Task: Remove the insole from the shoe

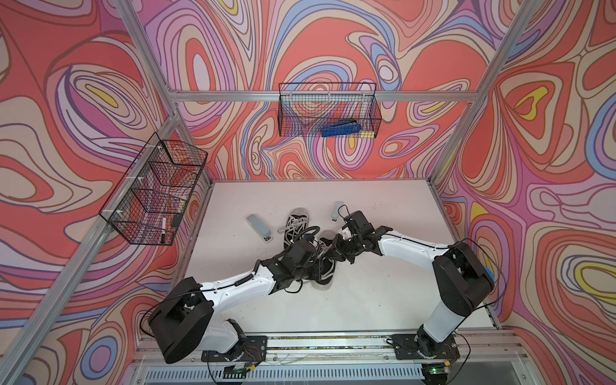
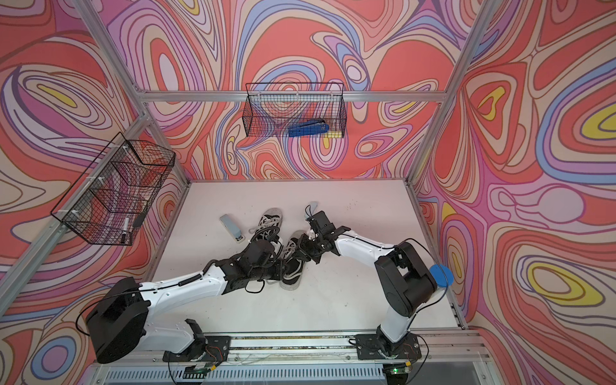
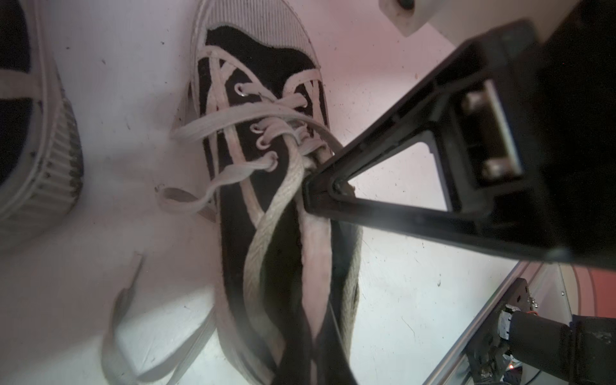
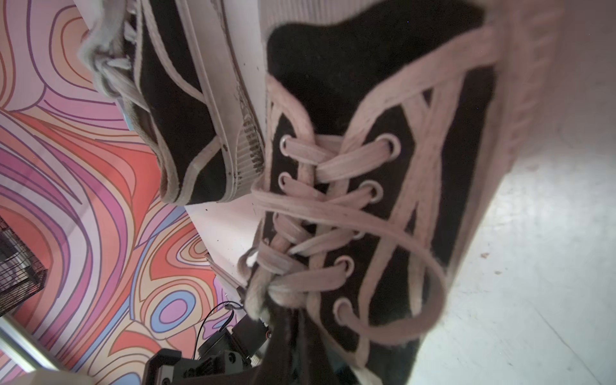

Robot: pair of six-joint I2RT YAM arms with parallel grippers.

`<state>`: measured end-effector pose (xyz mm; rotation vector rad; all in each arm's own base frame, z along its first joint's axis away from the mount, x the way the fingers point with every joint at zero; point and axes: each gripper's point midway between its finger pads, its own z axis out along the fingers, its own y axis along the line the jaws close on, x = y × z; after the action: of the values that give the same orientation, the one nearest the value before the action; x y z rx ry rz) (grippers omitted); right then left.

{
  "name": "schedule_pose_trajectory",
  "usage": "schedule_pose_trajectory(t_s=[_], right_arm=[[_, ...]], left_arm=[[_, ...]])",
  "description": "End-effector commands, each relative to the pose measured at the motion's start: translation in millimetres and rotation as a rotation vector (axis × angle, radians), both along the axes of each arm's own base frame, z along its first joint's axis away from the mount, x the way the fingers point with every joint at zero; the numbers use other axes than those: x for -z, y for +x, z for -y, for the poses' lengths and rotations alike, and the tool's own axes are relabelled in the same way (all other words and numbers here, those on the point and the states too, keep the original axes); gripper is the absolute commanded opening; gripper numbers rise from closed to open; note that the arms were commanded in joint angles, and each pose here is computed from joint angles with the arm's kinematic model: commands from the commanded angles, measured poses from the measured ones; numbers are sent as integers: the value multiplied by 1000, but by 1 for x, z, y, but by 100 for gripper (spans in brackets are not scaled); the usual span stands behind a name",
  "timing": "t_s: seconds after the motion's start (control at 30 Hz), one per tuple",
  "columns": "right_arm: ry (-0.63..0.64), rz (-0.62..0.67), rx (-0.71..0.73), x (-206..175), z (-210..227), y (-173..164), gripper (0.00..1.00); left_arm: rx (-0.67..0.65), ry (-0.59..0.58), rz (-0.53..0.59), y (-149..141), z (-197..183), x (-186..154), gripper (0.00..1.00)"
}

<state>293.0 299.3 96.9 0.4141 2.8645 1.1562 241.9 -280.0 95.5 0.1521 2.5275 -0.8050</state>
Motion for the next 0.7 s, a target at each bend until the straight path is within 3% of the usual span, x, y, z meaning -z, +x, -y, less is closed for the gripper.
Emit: schedule_pose_trajectory(t_s=[0.0,0.13,0.33,0.53,0.67], right_arm=[[-209,218,-2,-27,30,4,32],[-366,233,-41,-6,50,-20,37],[-407,231,-141,11,24,-28,37],[-483,213,-136,28,33,-24,25],[-504,202,-137,36,35,-24,9]], left_arm=[[-74,-55,-11,10,-1,-13,0],[-114,-143,-74,6,5,-11,0],[-143,-201,-105,5,9,-11,0],[-161,-200,-94,6,5,-16,0],[-172,-216,-97,7,5,-19,0]])
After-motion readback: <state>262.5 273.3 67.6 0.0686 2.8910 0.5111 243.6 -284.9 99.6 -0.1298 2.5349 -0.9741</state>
